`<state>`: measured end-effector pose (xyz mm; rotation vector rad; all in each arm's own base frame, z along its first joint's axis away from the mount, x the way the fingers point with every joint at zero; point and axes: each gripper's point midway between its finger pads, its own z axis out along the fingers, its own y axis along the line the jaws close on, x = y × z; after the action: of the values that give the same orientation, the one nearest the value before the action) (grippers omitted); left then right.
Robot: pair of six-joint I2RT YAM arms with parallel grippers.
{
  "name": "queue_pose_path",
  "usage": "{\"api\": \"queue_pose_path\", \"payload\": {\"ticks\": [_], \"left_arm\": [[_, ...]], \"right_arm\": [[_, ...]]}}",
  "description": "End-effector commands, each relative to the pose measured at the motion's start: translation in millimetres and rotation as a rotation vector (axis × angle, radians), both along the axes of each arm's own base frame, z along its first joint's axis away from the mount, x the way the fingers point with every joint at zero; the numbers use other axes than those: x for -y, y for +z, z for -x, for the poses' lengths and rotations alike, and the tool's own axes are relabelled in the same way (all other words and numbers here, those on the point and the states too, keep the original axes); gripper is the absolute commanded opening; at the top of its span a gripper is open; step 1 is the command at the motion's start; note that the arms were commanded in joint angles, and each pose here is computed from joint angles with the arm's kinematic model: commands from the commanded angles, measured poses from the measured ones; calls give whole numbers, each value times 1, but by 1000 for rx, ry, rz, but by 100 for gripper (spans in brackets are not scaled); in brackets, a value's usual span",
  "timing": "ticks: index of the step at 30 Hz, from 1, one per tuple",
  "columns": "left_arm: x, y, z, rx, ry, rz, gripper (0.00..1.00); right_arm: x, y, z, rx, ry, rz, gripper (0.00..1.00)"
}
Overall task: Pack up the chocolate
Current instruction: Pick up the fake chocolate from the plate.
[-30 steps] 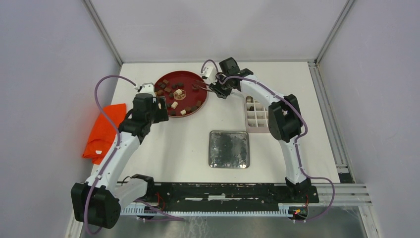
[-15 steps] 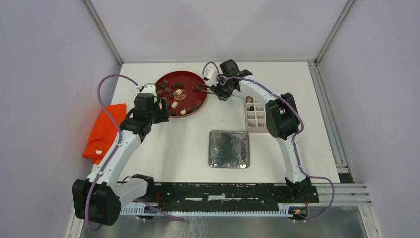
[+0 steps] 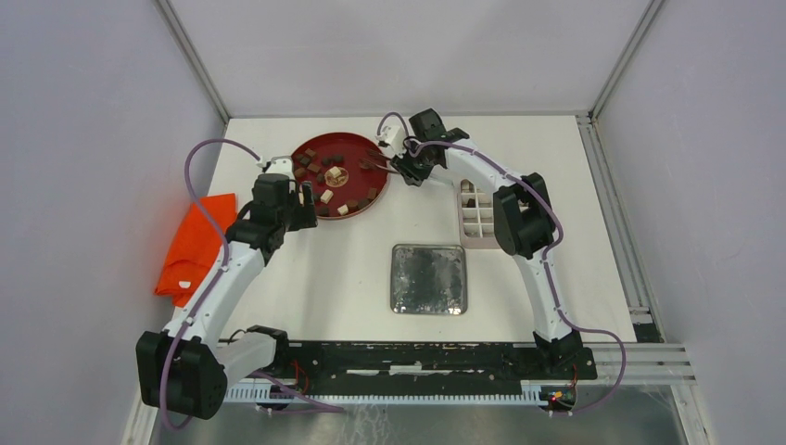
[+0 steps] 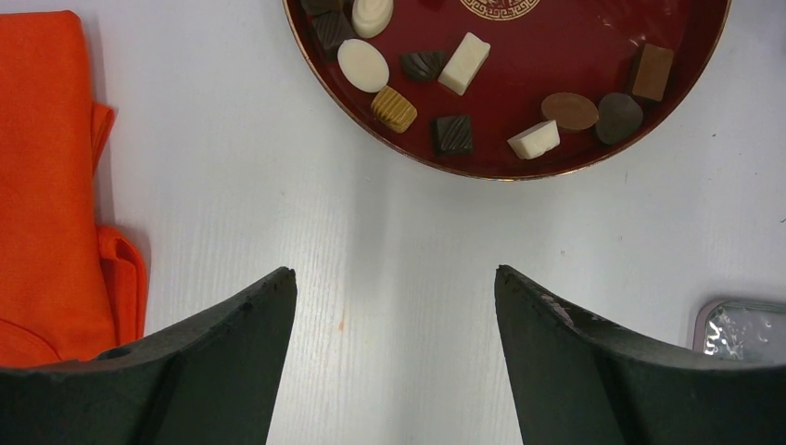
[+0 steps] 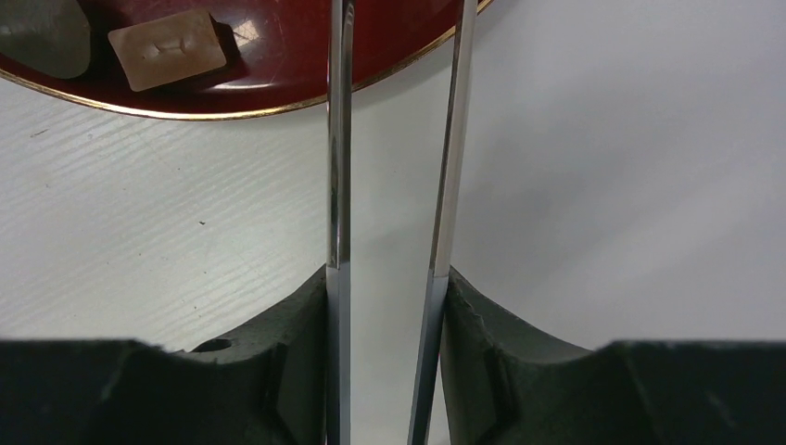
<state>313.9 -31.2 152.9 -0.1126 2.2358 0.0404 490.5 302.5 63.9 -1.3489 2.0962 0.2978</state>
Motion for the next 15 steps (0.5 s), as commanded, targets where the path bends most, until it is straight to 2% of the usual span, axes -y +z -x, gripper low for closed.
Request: {"api": "queue_pose_path", "payload": {"ticks": [1,15], "left_arm": [[1,6,-5,22,-31,-12,84],[2,5,-5,17,-34,-13,83]], "right_arm": [[-10,19,-7,30,4,-52,45],[-16,9,1,-24,19,-82,45]]}}
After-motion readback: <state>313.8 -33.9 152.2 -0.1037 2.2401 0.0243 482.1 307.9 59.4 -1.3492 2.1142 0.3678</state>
